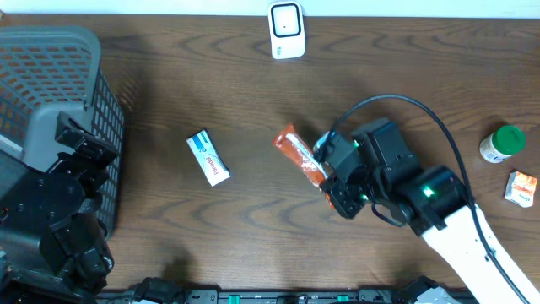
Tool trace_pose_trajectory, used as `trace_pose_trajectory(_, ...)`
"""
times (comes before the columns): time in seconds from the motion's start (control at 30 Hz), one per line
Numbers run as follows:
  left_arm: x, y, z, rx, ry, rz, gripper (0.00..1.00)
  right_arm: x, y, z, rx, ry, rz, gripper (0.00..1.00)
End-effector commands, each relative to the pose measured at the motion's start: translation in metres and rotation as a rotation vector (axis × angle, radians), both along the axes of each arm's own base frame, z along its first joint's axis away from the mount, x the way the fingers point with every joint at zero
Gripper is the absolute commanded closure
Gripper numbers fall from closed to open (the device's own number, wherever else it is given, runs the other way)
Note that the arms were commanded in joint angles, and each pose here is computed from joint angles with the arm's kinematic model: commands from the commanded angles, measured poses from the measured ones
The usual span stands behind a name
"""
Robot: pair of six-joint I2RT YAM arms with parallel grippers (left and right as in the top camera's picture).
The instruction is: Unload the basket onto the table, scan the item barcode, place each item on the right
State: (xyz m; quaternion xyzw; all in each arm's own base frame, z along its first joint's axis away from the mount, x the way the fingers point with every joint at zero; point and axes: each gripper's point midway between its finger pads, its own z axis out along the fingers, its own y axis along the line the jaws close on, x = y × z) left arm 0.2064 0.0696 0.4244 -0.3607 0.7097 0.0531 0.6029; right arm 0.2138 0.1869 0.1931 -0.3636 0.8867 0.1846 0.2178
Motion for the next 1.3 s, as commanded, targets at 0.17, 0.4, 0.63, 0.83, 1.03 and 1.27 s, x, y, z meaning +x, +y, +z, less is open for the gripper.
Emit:
trace_pose_trajectory(0.17, -0.001, 0.003, 0.000, 0.016, 0.008, 0.014, 0.00, -0.018, 0.006, 0.014, 0.032, -0.051, 0.112, 0.99)
trace_pose_trajectory(0.4, -0.001, 0.003, 0.000, 0.016, 0.008, 0.014, 0.00, -0.018, 0.006, 0.013, 0.030, -0.048, 0.112, 0.99)
trace_pose_trajectory(0.63, -0.001, 0.003, 0.000, 0.016, 0.008, 0.014, 0.00, -0.007, 0.001, 0.011, 0.010, -0.049, 0.017, 0.99)
trace_pose_trajectory(0.83, -0.001, 0.003, 0.000, 0.016, 0.008, 0.014, 0.00, 0.044, -0.027, -0.020, -0.171, -0.064, -0.310, 0.99)
trace_pose_trajectory(1.03, -0.001, 0.003, 0.000, 0.016, 0.008, 0.014, 0.00, 0.125, -0.028, -0.044, -0.304, -0.231, -0.468, 0.99)
trace_pose_trajectory(1.27, -0.001, 0.003, 0.000, 0.016, 0.008, 0.014, 0.00, 0.223, -0.036, -0.025, -0.499, -0.462, -0.649, 0.99)
